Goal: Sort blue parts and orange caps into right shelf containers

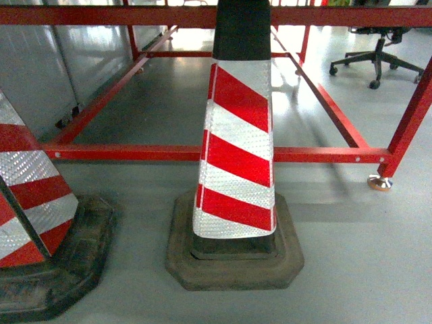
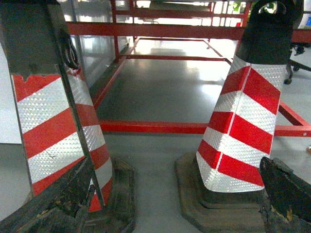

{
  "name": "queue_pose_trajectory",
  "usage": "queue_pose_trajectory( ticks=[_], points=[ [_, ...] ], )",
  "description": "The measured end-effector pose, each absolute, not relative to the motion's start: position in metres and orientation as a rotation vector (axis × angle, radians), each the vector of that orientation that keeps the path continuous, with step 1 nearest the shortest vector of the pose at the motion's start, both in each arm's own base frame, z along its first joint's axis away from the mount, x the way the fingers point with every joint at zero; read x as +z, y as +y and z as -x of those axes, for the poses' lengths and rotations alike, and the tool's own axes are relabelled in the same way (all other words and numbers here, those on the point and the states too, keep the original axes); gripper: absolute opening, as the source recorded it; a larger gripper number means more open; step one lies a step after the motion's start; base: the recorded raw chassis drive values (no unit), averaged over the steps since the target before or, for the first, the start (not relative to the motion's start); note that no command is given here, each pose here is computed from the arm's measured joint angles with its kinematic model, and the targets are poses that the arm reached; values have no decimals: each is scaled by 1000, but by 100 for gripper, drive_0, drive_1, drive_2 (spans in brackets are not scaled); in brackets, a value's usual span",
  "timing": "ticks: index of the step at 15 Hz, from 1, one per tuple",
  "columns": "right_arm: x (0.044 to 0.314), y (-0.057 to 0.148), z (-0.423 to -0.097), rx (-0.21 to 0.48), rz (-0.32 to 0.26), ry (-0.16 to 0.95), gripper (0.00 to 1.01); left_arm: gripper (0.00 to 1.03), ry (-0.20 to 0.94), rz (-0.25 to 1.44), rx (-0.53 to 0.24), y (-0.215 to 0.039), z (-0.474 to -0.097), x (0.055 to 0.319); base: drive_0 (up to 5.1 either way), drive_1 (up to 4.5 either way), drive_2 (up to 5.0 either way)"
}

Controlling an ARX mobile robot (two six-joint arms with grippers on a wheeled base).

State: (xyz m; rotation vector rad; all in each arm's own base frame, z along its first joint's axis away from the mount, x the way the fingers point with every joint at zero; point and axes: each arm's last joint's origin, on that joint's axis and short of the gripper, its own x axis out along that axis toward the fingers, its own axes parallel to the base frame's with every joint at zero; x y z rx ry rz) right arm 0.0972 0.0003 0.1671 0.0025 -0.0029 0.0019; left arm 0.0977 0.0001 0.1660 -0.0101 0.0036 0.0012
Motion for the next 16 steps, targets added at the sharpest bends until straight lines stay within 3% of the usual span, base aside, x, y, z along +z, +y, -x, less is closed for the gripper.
queue_pose_trajectory(
  ticks=[16],
  points=[
    [167,0,-97,2,-2,-3,98,98,4,10,1,0,-98,166,0,0,0]
  ],
)
